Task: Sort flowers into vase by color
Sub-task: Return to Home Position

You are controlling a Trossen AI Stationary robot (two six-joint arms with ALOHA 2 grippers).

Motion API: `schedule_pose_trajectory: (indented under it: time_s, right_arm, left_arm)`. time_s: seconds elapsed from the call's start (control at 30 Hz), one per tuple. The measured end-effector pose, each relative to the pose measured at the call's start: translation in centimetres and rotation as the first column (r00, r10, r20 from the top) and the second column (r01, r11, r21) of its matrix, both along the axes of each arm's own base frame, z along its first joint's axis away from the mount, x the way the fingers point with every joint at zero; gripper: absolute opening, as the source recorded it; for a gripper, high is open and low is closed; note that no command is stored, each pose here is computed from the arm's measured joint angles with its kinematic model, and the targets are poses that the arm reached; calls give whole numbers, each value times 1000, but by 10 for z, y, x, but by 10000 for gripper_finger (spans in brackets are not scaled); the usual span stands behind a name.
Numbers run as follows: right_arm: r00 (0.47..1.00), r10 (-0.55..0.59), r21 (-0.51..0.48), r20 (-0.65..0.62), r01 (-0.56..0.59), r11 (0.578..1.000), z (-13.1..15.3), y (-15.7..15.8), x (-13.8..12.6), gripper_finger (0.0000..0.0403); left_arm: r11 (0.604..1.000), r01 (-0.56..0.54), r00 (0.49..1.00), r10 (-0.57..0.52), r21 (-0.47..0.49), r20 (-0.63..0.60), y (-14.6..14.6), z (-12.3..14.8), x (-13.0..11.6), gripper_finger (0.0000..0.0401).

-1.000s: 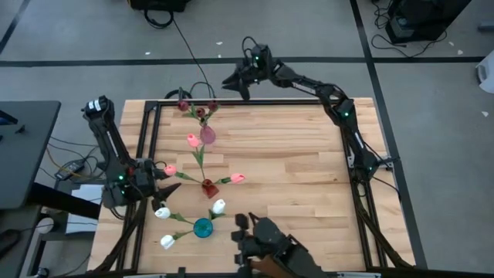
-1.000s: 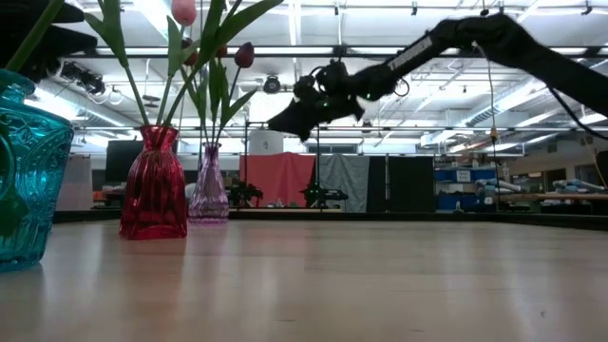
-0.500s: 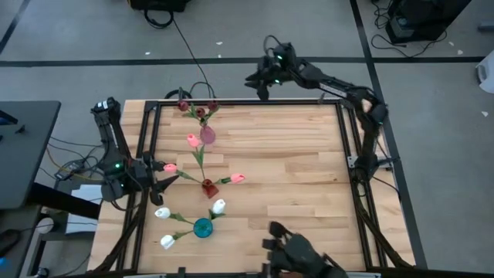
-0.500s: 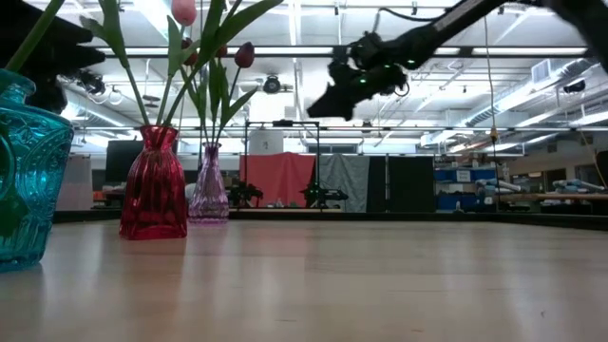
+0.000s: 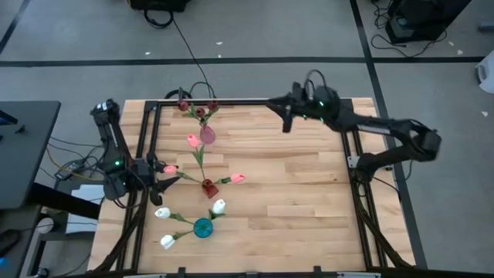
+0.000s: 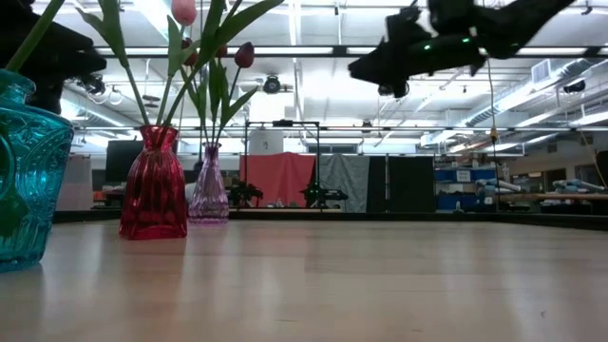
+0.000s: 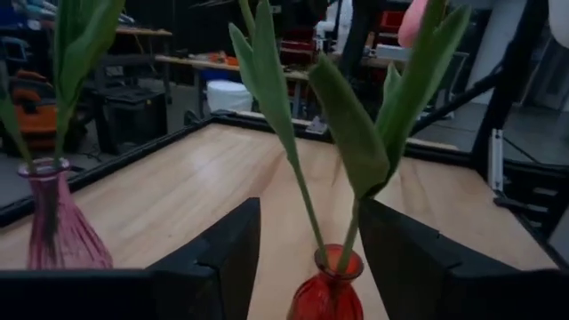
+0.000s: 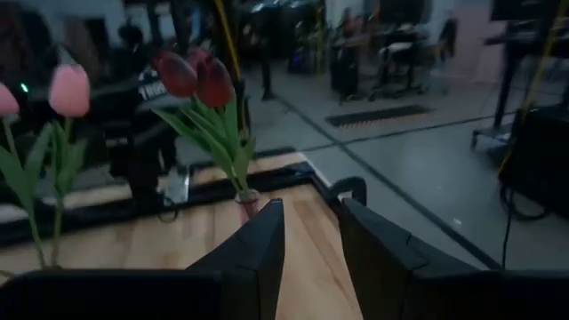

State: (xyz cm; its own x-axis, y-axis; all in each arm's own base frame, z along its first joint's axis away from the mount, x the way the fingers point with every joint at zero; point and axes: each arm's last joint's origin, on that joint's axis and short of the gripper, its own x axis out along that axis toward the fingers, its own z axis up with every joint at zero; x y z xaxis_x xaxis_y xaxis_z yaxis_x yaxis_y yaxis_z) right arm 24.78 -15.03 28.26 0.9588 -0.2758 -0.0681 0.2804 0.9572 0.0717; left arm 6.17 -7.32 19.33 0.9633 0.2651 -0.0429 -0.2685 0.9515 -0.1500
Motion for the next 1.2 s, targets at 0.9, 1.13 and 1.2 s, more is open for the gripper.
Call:
schedule_pose_trajectory:
  time_s: [0.9,1.13,1.2]
  right_arm:
    - [879,32,46,475,-62,997,-48,99,-68,120]
    - [874,-47,143,483,-25,989,-70,112,-77,120]
    - [875,-35,123,483,-29,992,-69,115,-77,120]
  left_arm:
    - [890,455,880,-456,41,134,22,30,-10,131]
    - [843,535,830,-538,61,146,19,31,-10,131]
    - [830,552,818,-557,76,144,19,31,-11,131]
